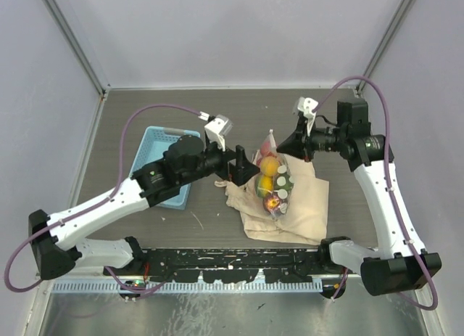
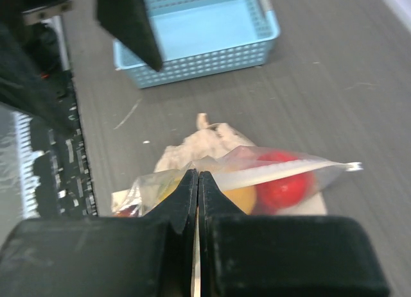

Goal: Open the zip-top bag and remove the fake food
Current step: Adjust the zipper food storage bag at the center of the board.

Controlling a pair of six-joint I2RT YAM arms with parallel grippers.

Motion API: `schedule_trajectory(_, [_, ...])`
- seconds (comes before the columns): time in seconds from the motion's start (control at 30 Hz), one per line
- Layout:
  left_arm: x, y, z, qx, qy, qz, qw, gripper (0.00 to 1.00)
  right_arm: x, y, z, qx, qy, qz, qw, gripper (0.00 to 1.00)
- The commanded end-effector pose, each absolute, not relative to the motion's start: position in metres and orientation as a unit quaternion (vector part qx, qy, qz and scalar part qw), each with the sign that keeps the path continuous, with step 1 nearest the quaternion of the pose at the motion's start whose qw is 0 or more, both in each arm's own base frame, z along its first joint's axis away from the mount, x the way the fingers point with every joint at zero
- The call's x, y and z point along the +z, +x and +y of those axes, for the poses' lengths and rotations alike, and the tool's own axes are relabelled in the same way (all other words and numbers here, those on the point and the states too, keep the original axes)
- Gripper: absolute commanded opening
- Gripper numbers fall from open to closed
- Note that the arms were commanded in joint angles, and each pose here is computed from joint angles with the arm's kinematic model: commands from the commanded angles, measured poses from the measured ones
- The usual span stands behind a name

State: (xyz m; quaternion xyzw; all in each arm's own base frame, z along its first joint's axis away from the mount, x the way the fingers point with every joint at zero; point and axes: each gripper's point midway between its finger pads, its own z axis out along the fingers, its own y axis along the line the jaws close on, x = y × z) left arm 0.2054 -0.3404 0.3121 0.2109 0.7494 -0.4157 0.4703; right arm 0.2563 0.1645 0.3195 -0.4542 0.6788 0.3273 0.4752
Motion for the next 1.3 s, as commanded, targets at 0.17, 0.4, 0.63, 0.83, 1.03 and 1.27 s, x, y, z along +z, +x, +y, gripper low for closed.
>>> schedule_trajectory(0.17, [0.299, 0.220, -0.382, -0.400, 0.160, 0.767, 0.475, 0.98, 0.310, 0.225, 0.189, 0.437, -0.470, 0.611, 0.464, 0.01])
schedule_trajectory(0.4, [0.280, 0.222, -0.408, -0.394, 0.135, 0.783, 0.461, 0.98, 0.316, 0.227, 0.194, 0.465, -0.455, 0.604, 0.461, 0.01])
schedule_trajectory(0.63, [0.270, 0.233, -0.401, -0.358, 0.123, 0.793, 0.477, 0.72, 0.318, 0.224, 0.195, 0.475, -0.452, 0.600, 0.459, 0.01])
schedule_trajectory(0.83, [0.275, 0.232, -0.407, -0.364, 0.154, 0.780, 0.485, 0.33, 0.315, 0.227, 0.194, 0.467, -0.447, 0.606, 0.463, 0.04])
schedule_trajectory(1.03, [0.269, 0.230, -0.400, -0.341, 0.250, 0.766, 0.485, 0.04, 0.317, 0.232, 0.183, 0.454, -0.432, 0.617, 0.476, 0.42])
schedule_trajectory(1.27, [0.263, 0.224, -0.368, -0.344, 0.444, 0.681, 0.470, 0.00, 0.326, 0.261, 0.143, 0.405, -0.410, 0.633, 0.516, 0.93])
